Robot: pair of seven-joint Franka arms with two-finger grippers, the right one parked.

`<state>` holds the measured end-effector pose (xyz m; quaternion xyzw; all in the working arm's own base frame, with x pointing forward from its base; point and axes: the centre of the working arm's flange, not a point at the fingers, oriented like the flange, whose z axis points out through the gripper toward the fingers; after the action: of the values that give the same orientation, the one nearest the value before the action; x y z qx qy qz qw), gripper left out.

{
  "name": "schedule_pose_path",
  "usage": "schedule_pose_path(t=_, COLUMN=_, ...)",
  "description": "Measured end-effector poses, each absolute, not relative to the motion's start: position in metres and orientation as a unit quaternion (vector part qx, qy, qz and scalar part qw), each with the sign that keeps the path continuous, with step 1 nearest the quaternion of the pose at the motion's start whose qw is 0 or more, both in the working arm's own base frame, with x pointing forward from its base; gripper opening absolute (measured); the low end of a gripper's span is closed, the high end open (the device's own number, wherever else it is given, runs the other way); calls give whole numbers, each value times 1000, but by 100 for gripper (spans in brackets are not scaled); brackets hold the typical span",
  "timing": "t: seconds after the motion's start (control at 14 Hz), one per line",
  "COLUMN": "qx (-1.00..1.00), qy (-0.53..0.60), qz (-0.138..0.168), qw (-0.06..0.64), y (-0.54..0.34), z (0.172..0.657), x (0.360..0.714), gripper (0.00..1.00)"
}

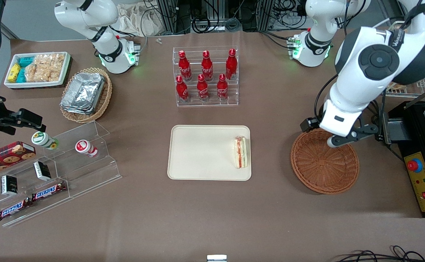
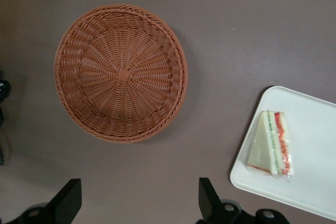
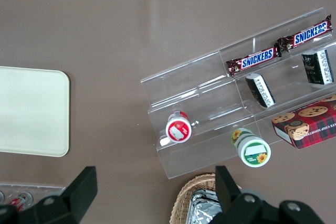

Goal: Place sandwich from basket to tray

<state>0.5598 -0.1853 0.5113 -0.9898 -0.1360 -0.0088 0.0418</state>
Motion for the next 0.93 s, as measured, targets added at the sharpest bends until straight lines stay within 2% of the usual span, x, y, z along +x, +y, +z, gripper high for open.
schedule_pose_path(t=0.64, qx=-998, qy=-61, qz=5, qw=18, y=-58, z=521, x=574, gripper=100)
schedule_pose_path(t=0.93, qx=-999, qy=-36, qz=-1, qw=17, y=-48, z=527, x=576, gripper=100)
